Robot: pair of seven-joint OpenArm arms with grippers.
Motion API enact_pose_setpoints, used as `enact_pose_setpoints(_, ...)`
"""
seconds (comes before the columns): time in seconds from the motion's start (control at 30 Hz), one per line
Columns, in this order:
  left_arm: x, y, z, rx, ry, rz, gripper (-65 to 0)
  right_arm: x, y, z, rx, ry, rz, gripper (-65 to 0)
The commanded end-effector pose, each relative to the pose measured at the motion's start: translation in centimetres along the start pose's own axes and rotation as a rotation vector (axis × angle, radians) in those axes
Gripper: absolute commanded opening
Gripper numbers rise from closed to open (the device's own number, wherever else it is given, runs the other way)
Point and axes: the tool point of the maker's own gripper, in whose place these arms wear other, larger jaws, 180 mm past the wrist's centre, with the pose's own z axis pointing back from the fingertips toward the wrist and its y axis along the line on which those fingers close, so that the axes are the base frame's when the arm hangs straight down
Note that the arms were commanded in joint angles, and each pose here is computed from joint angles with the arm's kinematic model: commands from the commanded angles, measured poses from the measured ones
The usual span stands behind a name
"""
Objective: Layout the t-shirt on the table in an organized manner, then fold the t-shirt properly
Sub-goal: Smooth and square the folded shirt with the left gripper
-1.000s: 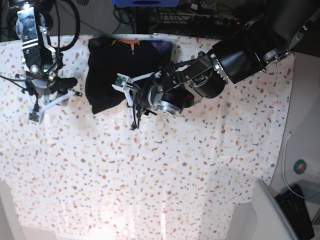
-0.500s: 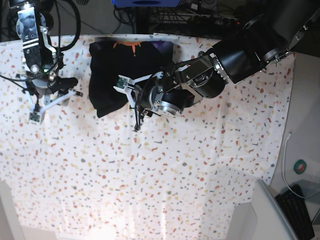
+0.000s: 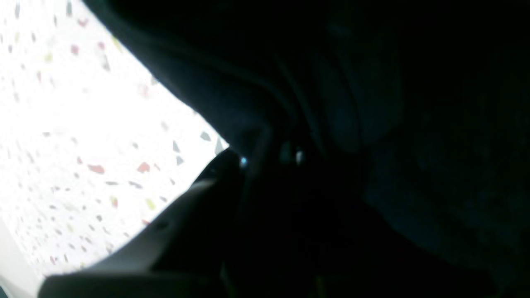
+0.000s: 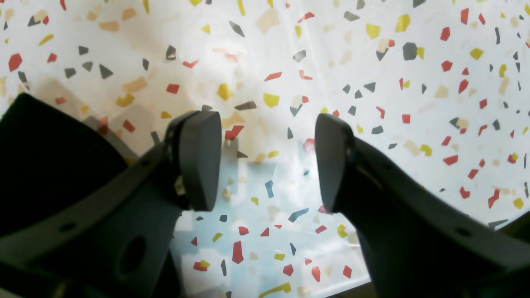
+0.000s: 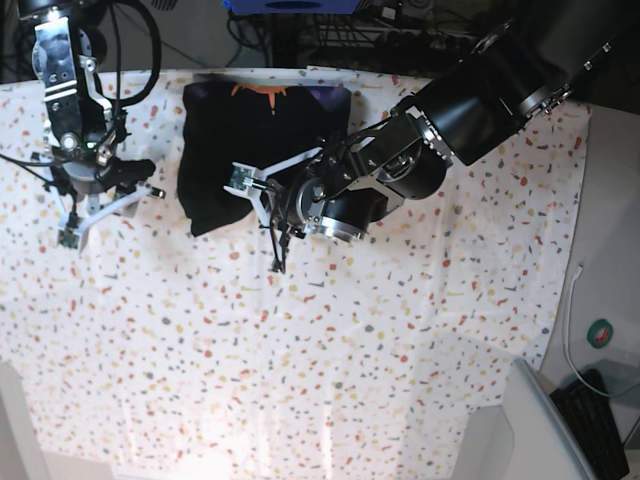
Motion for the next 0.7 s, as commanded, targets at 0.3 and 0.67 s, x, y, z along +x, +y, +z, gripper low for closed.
enact_pose_setpoints(0.3, 0.2, 2.2, 0.6, 0.047, -0.006, -0.005, -65.0, 1.1, -0.2, 0.2, -0.004, -0.040, 0.003, -30.9)
enact_pose_setpoints(0.67, 0.2, 3.4, 1.2, 0.042, -0.002, 0.082, -52.2, 1.2, -0.2, 0.2, -0.003, -0.041, 0.003, -30.9)
